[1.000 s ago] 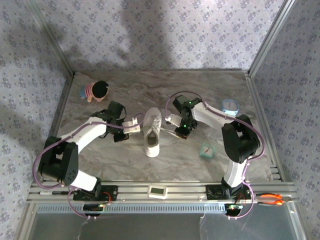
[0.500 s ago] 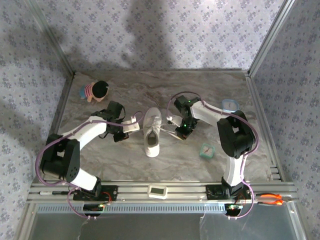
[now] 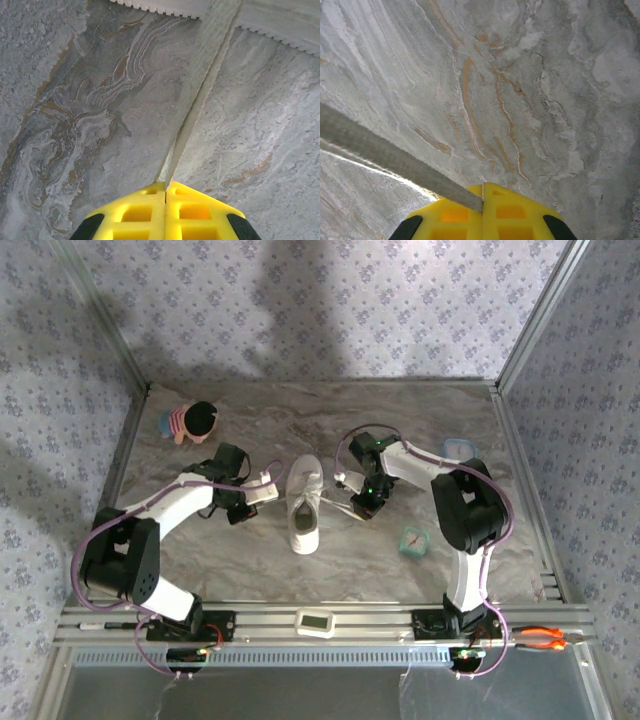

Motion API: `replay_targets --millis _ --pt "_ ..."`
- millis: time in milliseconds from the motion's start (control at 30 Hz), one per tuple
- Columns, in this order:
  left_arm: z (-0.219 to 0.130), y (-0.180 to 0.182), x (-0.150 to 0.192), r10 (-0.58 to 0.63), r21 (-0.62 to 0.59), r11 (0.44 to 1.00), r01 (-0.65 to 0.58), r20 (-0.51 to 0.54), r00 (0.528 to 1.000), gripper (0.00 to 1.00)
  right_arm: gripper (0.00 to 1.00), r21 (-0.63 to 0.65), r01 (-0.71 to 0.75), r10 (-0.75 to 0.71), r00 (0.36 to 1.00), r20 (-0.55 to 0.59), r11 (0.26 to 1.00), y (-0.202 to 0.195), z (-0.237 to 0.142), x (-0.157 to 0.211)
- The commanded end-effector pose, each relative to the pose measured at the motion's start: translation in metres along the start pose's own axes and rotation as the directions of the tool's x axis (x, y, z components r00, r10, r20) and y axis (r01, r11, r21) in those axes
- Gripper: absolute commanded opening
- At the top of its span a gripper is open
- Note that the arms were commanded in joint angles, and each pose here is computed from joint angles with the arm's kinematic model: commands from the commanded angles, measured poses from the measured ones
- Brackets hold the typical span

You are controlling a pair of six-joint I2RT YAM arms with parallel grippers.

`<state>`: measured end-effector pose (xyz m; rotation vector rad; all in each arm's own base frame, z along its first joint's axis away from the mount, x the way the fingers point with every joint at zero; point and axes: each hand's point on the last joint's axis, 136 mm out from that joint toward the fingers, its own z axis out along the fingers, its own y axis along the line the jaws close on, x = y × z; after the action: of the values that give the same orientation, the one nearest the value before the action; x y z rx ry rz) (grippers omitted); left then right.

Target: Tie the shoes

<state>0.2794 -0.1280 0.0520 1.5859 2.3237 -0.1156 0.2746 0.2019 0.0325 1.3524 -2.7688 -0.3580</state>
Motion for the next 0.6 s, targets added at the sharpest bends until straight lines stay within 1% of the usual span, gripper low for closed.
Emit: replay_targets --millis 0,567 --pt "0.007 -0.008 0.044 -0.067 0.011 0.997 0.07 -0.183 0.981 0.0 0.0 0.028 -0.082 0.085 0.988 -0.132 0.996 -0.013 0.007 0.031" --pt "0.016 -0.01 0.056 -0.097 0.009 0.995 0.102 -0.244 0.965 0.0 0.0 0.094 -0.091 0.108 0.975 -0.192 0.991 -0.022 0.021 0.043"
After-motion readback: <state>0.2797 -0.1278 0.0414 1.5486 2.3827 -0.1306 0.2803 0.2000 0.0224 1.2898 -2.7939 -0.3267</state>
